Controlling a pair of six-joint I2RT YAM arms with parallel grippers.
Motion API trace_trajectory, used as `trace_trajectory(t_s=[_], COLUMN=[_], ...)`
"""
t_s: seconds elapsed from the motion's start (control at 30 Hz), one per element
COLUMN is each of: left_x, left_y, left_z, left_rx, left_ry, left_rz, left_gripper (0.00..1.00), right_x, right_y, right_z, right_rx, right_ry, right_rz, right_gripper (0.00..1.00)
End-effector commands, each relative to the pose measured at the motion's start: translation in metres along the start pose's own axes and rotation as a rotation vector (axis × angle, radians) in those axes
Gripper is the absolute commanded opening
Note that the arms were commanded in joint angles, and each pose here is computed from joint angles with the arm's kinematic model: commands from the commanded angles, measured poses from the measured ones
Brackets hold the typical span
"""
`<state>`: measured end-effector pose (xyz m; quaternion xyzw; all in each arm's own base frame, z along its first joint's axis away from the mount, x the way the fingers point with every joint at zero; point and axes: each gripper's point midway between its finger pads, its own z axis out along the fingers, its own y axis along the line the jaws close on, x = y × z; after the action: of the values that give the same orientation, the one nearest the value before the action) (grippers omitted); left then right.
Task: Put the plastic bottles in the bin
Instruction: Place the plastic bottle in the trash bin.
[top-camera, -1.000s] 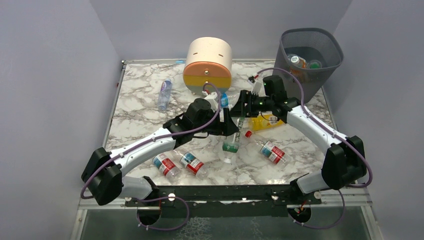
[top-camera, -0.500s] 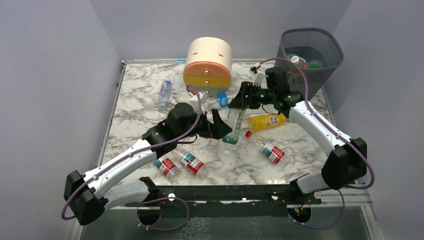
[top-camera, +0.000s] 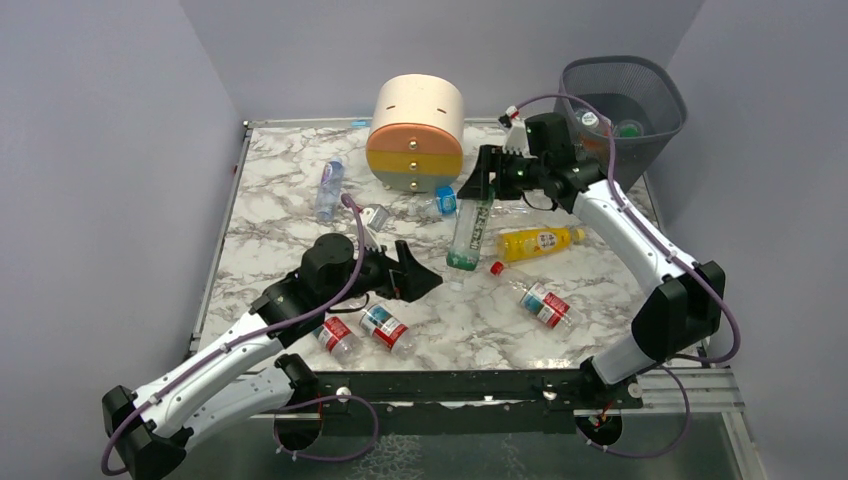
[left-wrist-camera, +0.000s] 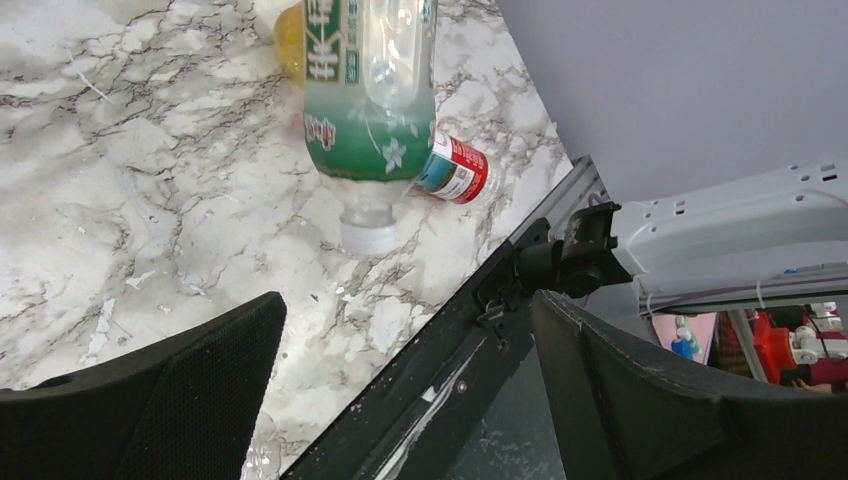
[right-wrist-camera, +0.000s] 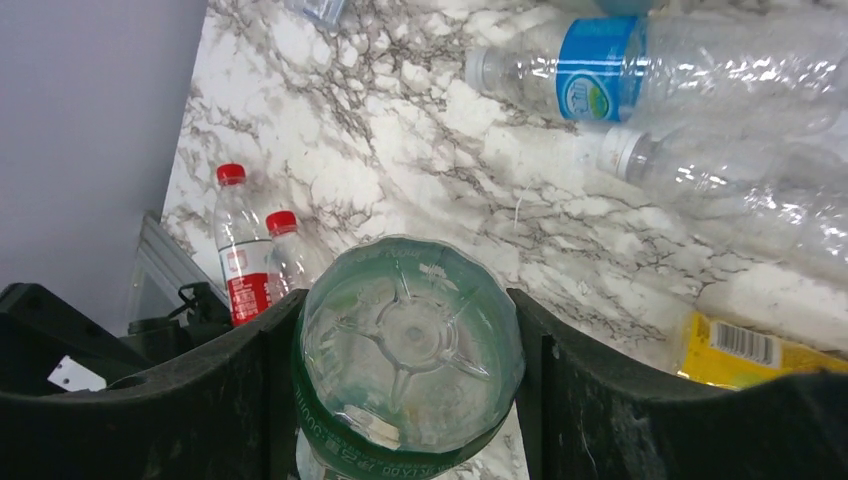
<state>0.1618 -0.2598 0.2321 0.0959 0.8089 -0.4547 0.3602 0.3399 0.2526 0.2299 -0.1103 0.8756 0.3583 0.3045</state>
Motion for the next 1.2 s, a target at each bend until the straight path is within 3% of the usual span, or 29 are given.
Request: trace_trajectory(t_s=[0.0,0.27,0.67,0.83,1.17], left_x=[-0.005,0.000,0.009,0.007,0.013], left_y=[-0.005,-0.002,0.003,0.004,0.012], left_z=[-0.009,-0.009,0.014,0.016,0.019], left_rx=[0.010,0.015,0.016,0.004,-0.019], left_ry=[-0.012,-0.009,0.060,0.060,0.073], left_rz=[0.028,0.029,0.032,0.042,0.033], left_gripper=[0.99,0.99,0.99,0.99,0.99], right_x=[-0.035,-0.114,-0.242,-0.267,-0.274], right_y=[0.007,0.005,-0.035,-0.029,-0.056], right_z=[-0.013,-0.059,-0.214,-0.262,-0.314], right_rx=[0.060,0.146,0.330,0.385,0.591], right_ry=[-0.066,-0.265,-0.856,-1.047,-1.283], right_rz=[-0.054,-0.095,-0.072,-0.076,-0.019], right_gripper=[0.63,0.63,0.64,0.64,0.64])
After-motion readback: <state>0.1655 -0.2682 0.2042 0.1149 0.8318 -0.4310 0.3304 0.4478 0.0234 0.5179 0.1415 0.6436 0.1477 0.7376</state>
